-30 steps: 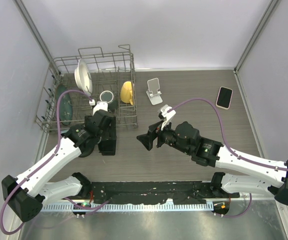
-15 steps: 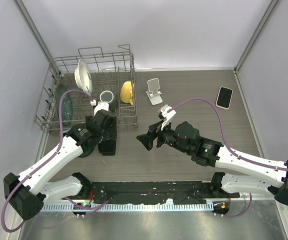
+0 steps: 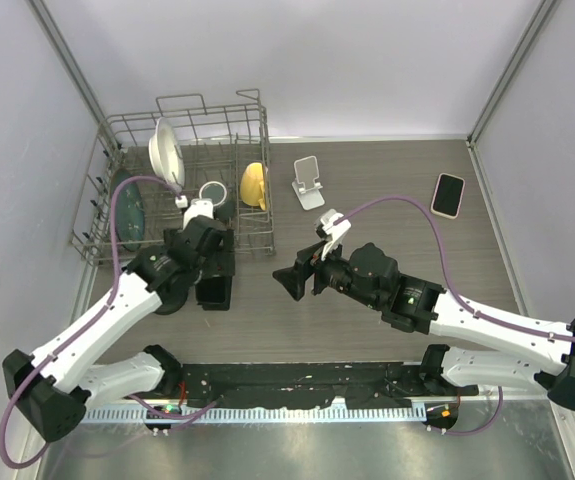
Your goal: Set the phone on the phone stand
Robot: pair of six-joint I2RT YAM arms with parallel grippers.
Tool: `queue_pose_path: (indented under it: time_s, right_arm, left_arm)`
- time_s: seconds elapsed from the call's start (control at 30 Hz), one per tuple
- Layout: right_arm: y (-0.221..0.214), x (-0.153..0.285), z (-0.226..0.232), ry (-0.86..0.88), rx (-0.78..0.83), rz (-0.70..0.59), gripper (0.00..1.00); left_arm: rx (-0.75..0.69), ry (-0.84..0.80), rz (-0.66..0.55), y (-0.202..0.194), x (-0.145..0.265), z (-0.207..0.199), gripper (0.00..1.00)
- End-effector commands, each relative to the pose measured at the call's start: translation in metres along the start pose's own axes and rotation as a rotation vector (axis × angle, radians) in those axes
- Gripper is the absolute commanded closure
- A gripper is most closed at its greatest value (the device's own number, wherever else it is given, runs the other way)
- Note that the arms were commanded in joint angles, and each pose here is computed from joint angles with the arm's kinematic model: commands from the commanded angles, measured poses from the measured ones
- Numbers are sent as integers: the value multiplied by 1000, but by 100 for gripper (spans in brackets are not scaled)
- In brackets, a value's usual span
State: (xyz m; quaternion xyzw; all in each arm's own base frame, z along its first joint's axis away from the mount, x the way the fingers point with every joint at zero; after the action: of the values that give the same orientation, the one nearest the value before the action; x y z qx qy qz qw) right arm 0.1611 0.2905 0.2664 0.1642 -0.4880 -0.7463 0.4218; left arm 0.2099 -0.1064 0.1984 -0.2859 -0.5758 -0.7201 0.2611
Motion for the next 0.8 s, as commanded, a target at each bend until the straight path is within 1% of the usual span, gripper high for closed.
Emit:
queue_pose_path:
  time_s: [0.0, 0.17, 0.23, 0.27, 0.3, 0.33, 0.37, 0.4, 0.43, 0.47, 0.5, 0.53, 0.57, 0.6, 0.63, 0.73, 0.77]
  right_arm:
    - [10, -5, 2, -5, -10, -47, 19]
    - [17, -11, -13, -73, -52, -65, 19]
    - [25, -15, -33, -125, -96, -74, 19]
    - [26, -19, -45, -155, -116, -68, 19]
    - [34, -21, -73, -225, -149, -78, 19]
    - [35, -23, -83, -222, -179, -62, 19]
    - [41, -26, -94, -241, -192, -66, 19]
    - [42, -30, -123, -316, -200, -58, 19]
    - [43, -33, -134, -345, -161, -51, 19]
    - [53, -36, -146, -404, -121, -71, 19]
    - [48, -44, -163, -461, -89, -47, 19]
    - [60, -49, -172, -493, -15, -52, 19]
    - [64, -54, -182, -531, 17, -56, 19]
    - [52, -67, -199, -572, 39, -8, 19]
    - [69, -74, -209, -598, 50, -34, 19]
    - [72, -98, -243, -629, 42, 9, 19]
    - [69, -106, -250, -613, 35, 28, 19]
  left_arm:
    - [75, -52, -117, 27, 22, 2, 0]
    - [101, -142, -215, 52, 54, 3, 0]
    - [102, -224, -282, 63, 73, 2, 0]
    - [107, -259, -322, 69, 80, 0, 0]
    - [107, -292, -352, 73, 87, -2, 0]
    - [96, -357, -377, 76, 95, -7, 0]
    - [112, -395, -436, 84, 105, -8, 0]
    - [111, -427, -457, 85, 108, -11, 0]
    - [102, -471, -473, 87, 112, -16, 0]
    - [114, -499, -525, 94, 119, -17, 0]
    - [110, -514, -534, 93, 117, -20, 0]
    - [117, -532, -573, 99, 121, -21, 0]
    - [113, -550, -579, 97, 119, -24, 0]
    - [106, -559, -593, 98, 119, -26, 0]
    - [105, -571, -621, 102, 120, -28, 0]
    - [70, -558, -635, 100, 112, -30, 0]
    - [53, -541, -644, 101, 111, -28, 0]
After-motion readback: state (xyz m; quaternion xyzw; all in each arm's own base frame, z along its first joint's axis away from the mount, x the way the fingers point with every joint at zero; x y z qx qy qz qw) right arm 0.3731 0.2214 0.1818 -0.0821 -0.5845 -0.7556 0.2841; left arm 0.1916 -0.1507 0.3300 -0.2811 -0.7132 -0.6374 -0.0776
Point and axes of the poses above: each gripper's point midway between its finger pads, its own x axis back along the fingers, its own z axis along the line the jaws close on, y = z × x, the point moved 4 cm from there along x, back along the fingers, and after that the axes turned 12 degrees about -x, right-handed, at the moved point
